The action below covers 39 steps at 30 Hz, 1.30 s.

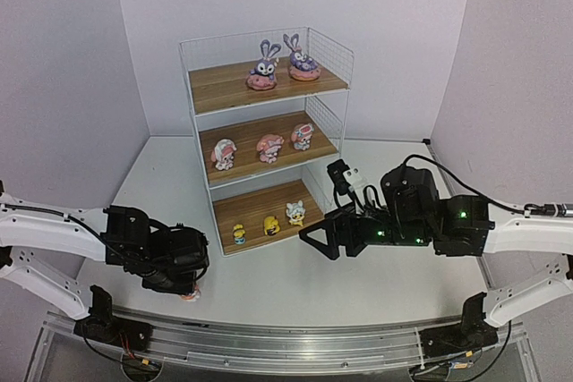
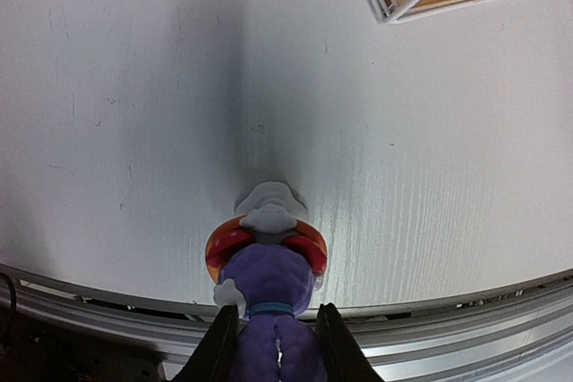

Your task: Place and organize the plastic toys onto the shelf

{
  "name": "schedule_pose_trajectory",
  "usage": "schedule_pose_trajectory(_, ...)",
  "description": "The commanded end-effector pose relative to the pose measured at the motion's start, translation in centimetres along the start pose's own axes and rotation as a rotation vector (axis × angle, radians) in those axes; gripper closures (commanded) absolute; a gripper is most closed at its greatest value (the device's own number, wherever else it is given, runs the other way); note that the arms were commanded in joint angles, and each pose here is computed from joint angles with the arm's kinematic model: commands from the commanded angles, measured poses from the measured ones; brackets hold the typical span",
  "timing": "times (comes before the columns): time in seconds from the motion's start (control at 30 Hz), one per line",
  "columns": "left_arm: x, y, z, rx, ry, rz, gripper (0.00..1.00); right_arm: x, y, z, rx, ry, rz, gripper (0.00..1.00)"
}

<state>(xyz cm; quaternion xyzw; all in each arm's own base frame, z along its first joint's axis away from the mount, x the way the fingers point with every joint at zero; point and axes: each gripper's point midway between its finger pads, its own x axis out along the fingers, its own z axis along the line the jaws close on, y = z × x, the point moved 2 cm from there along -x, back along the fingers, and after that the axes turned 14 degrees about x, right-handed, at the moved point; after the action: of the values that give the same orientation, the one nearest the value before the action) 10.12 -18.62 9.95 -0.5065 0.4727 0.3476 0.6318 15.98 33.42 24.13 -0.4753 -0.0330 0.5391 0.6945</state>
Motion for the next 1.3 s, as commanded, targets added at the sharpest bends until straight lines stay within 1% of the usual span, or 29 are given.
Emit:
schedule_pose_trajectory(0.0, -1.7, -1.5, -0.8, -0.017, 0.038, -0.045, 0.91, -1.0, -1.1, 0.3, 0.019, -0.015, -0.053, 0.15)
schedule_pose_trajectory(0.17, -2.6, -2.2, -1.9, -0.018, 0.095, -0.064, 0.94, -1.0, -0.6, 0.4, -0.016, -0.035, -0.033, 0.15)
schedule_pose_trajectory(0.3, -4.6, -3.4, -3.4, -0.071, 0.202, -0.101, 0.95, -0.8, 0.9, 1.7, -0.1, -0.127, 0.049, 0.15)
schedule_pose_trajectory(0.4, -6.5, -4.2, -4.3, -0.213, 0.301, -0.113, 0.93, -0.3, 1.8, 2.4, -0.149, -0.177, 0.1, 0.16)
schedule_pose_trajectory(0.47, -7.9, -4.6, -5.3, -0.318, 0.405, -0.101, 0.95, 0.6, 2.1, 2.4, -0.173, -0.165, 0.118, 0.17)
schedule_pose_trajectory(0.5, -8.5, -4.8, -5.7, -0.353, 0.446, -0.097, 0.97, 1.0, 2.1, 2.8, -0.194, -0.168, 0.117, 0.17)
schedule_pose_trajectory(0.57, -9.5, -4.9, -6.6, -0.432, 0.537, -0.074, 0.98, 2.2, 2.4, 3.4, -0.262, -0.137, 0.104, 0.17)
schedule_pose_trajectory(0.63, -9.8, -4.6, -7.2, -0.5, 0.588, -0.03, 0.99, 3.2, 2.8, 4.4, -0.359, -0.107, 0.074, 0.17)
schedule_pose_trajectory(0.8, -8.6, -2.8, -7.7, -0.668, 0.565, 0.137, 1.0, 6.0, 5.1, 7.4, -0.605, -0.057, 0.031, 0.17)
schedule_pose_trajectory(0.9, -8.0, -2.3, -7.5, -0.751, 0.517, 0.184, 1.0, 7.4, 6.5, 9.3, -0.693, -0.063, 0.013, 0.17)
schedule_pose_trajectory(1.03, -8.1, -1.8, -7.7, -0.84, 0.505, 0.248, 1.0, 9.7, 8.0, 9.9, -0.723, -0.036, 0.028, 0.17)
schedule_pose_trajectory(1.27, -8.2, -2.1, -7.8, -0.922, 0.516, 0.257, 1.0, 11.8, 9.4, 10.7, -0.727, -0.048, 0.035, 0.18)
